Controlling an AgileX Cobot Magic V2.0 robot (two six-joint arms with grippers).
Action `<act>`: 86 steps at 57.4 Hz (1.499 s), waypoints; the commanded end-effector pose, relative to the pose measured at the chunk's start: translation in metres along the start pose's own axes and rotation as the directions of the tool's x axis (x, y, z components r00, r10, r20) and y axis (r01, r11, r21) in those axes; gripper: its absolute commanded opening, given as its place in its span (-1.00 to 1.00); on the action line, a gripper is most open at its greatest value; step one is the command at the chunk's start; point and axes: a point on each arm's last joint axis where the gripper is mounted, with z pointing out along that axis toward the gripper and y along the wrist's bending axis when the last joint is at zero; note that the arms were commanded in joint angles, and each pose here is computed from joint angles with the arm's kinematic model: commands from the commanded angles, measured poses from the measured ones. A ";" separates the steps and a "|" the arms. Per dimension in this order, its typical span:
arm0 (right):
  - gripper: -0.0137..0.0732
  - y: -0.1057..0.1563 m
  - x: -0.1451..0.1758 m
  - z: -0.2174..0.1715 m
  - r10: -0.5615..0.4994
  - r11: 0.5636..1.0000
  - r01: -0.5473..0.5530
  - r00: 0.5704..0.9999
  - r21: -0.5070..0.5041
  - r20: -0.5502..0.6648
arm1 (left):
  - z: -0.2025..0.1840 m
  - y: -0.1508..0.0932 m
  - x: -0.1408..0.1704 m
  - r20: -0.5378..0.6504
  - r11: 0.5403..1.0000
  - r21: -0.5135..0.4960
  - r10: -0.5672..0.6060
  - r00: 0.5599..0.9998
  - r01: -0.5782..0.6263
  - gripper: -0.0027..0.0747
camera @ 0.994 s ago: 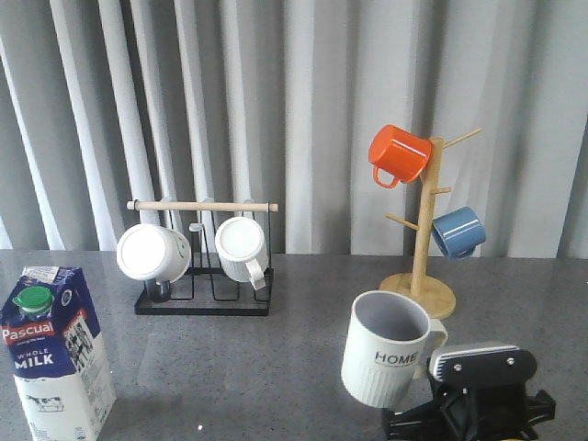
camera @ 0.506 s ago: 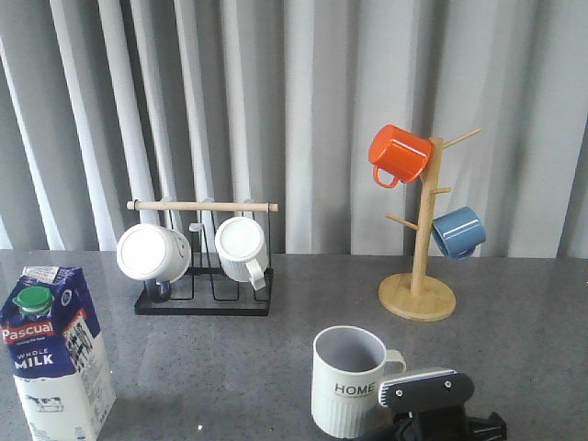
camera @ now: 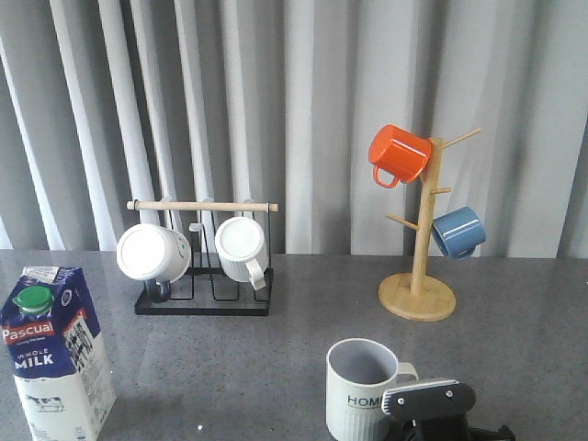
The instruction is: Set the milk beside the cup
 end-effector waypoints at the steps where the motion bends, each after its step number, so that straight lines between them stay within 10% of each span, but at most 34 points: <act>1: -0.65 -0.003 -0.023 -0.003 0.009 1.000 -0.012 0.993 0.024 0.119 | -0.005 -0.002 -0.018 0.116 1.000 0.014 -0.014 0.993 0.013 0.39; 31: -0.12 0.002 -0.021 -0.005 0.018 1.000 -0.019 0.994 0.009 0.107 | -0.005 -0.002 -0.018 0.116 1.000 0.014 -0.014 0.993 0.013 0.39; 86: -0.15 -0.044 -0.079 -0.103 -0.046 0.990 0.070 0.979 -0.119 0.197 | -0.005 -0.002 -0.018 0.116 1.000 0.014 -0.014 0.993 0.013 0.39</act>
